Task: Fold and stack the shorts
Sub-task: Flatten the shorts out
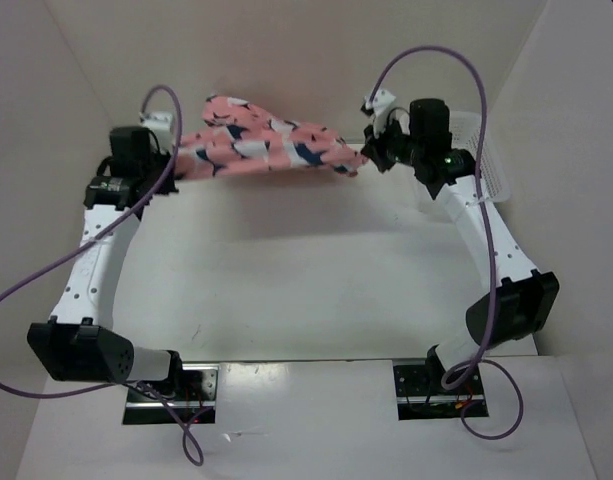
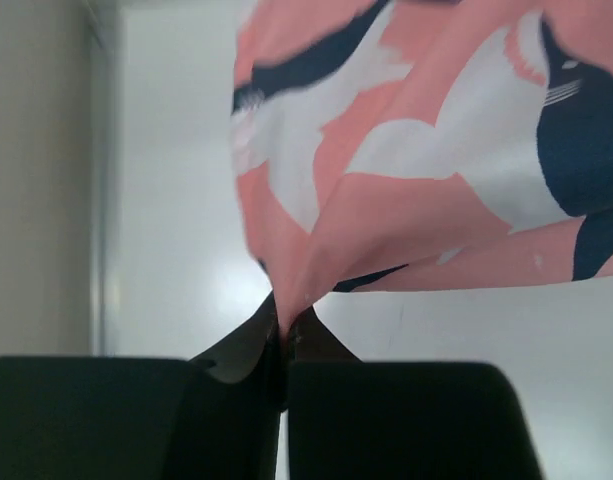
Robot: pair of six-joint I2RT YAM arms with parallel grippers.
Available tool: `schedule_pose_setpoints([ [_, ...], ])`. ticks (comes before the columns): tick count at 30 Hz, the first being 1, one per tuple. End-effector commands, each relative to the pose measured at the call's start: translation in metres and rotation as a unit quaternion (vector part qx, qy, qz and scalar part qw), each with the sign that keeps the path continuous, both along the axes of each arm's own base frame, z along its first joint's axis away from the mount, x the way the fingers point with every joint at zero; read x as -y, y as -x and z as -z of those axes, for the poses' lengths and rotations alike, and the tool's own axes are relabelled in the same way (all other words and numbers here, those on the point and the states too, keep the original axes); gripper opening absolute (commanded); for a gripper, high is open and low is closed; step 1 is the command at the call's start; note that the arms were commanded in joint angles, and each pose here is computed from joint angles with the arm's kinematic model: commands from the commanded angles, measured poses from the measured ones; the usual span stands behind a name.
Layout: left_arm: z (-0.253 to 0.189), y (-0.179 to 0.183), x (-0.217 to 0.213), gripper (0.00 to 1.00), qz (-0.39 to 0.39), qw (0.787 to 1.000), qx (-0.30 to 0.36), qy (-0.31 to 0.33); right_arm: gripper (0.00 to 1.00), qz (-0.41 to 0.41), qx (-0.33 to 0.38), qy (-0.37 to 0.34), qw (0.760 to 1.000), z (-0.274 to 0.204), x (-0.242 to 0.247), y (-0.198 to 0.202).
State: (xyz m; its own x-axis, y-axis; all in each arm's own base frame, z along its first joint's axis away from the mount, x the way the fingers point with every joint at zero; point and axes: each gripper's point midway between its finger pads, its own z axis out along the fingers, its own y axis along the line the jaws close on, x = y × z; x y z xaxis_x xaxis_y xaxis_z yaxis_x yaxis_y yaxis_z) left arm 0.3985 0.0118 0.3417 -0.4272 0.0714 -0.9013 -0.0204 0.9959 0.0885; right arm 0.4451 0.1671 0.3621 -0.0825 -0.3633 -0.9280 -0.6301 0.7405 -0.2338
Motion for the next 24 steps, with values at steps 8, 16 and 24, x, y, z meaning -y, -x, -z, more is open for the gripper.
schedule_pose_setpoints([
  [8, 0.213, 0.141, 0.021, 0.03, 0.042, 0.942, -0.334, -0.010, 0.00, -0.103, -0.208, 0.176, 0.957, 0.212, 0.044, 0.137],
  [16, 0.244, 0.176, 0.039, 0.48, 0.079, 0.902, -0.424, 0.009, 0.00, -0.106, -0.236, 0.193, 0.946, 0.242, 0.055, 0.164],
  [24, 0.262, 0.199, 0.065, 0.59, 0.119, 0.852, -0.505, 0.073, 0.00, -0.126, -0.244, 0.227, 0.935, 0.254, 0.065, 0.180],
])
